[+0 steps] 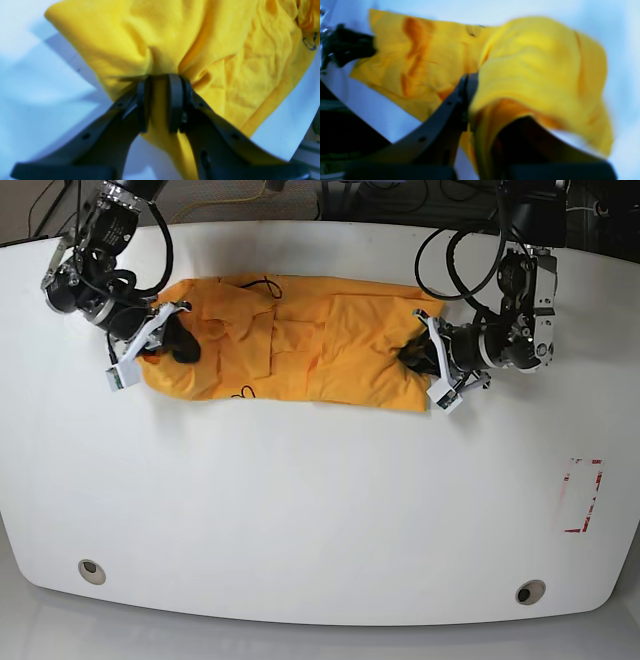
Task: Layout the t-shirt on the table in an organized manner, then fold the t-shirt properly
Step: 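Fold both strip ends inward toward each other with both grippers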
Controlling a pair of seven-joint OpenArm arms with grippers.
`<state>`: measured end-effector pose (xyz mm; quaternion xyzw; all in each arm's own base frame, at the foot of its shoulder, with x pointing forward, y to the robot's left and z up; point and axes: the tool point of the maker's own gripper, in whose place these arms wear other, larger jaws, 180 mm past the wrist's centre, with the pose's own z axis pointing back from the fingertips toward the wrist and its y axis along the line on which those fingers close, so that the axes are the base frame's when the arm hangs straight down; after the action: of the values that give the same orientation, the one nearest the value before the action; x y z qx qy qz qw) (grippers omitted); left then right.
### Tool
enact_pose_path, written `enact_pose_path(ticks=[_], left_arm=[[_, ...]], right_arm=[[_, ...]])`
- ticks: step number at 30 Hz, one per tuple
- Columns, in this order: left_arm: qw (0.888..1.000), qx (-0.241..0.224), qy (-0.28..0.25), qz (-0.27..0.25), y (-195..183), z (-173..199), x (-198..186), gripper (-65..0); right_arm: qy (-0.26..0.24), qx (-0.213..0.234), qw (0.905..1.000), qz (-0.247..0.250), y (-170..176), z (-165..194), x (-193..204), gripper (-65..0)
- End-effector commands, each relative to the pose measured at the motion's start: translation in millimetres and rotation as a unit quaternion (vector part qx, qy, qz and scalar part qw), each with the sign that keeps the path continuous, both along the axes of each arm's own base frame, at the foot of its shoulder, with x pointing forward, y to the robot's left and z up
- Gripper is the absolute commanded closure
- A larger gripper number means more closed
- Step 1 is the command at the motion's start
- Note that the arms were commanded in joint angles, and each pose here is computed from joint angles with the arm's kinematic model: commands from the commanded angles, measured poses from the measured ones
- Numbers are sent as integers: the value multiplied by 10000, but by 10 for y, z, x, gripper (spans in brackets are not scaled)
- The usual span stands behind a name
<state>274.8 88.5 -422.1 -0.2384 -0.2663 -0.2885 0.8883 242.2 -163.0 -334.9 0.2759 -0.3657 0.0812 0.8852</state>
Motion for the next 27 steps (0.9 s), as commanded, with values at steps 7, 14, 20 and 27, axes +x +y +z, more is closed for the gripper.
enact_pose_path(ticks=[7,14,20,27], left_arm=[[9992,351,194,-77,10,-96,-42,-99],[9988,348,237,-256,-90,-122,-94,-99],[9986,328,243,-323,-136,-123,-107,-100],[9994,176,97,-265,-239,-29,22,-100]], right_arm=[[-536,191,9970,523,546,258,163,-25],[-753,554,9913,932,995,393,263,-25],[-900,873,9858,1117,1308,511,319,-25],[-888,943,9827,1324,1528,527,297,-25]])
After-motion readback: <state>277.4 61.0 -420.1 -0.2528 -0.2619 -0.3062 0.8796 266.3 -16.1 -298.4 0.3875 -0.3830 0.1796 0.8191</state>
